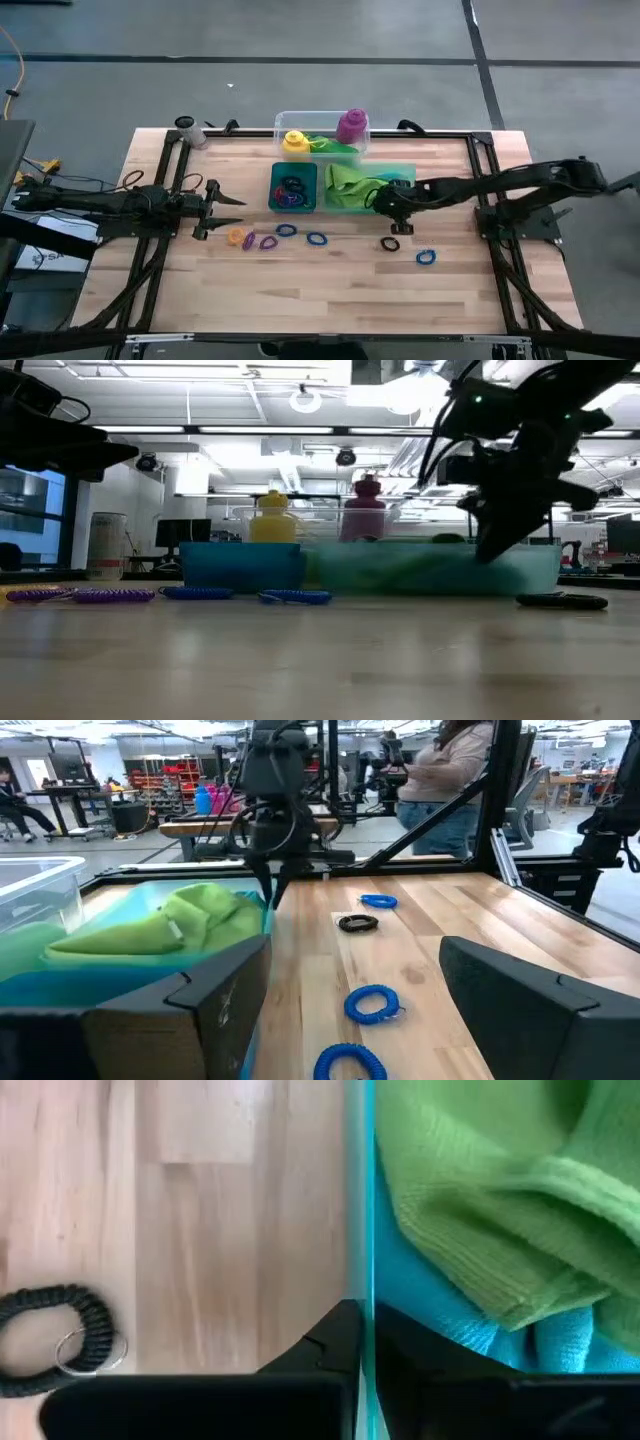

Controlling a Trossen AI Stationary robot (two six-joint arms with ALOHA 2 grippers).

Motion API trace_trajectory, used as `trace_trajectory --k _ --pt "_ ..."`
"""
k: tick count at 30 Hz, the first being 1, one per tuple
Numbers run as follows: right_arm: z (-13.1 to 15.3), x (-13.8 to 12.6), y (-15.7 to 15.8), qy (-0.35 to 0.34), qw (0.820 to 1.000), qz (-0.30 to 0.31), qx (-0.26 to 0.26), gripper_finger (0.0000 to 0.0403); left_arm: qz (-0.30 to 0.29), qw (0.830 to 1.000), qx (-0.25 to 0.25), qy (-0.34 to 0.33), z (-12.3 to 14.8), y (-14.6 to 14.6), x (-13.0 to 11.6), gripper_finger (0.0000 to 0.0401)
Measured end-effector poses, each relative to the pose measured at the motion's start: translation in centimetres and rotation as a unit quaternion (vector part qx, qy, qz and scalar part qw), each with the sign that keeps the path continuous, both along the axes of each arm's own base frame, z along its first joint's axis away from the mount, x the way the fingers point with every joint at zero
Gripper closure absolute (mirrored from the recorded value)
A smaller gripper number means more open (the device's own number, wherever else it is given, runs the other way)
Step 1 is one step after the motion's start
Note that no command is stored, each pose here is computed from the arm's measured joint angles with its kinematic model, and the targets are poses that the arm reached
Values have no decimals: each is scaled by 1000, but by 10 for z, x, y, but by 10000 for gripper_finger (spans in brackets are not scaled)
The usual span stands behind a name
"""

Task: Pick & Place Sports Items
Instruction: Adjust the green bin on the table, then put the black spring keychain into the blue bin

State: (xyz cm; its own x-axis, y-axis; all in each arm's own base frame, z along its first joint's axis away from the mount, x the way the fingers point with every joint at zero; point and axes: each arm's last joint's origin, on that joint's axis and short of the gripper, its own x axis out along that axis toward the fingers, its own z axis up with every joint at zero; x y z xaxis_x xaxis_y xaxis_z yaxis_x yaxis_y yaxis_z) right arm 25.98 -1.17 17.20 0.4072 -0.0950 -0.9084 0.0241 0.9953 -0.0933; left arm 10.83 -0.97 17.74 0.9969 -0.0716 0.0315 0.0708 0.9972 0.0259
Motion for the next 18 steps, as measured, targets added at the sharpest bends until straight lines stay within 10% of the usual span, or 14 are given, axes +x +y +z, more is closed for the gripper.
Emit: trace_trajectory --k 7,18 --pt "-2 3 -5 -6 1000 -9 1 384 0 1000 0 0 0 0 0 165" --pt "-1 4 -5 -19 1000 -22 7 230 0 1000 0 0 0 0 0 165"
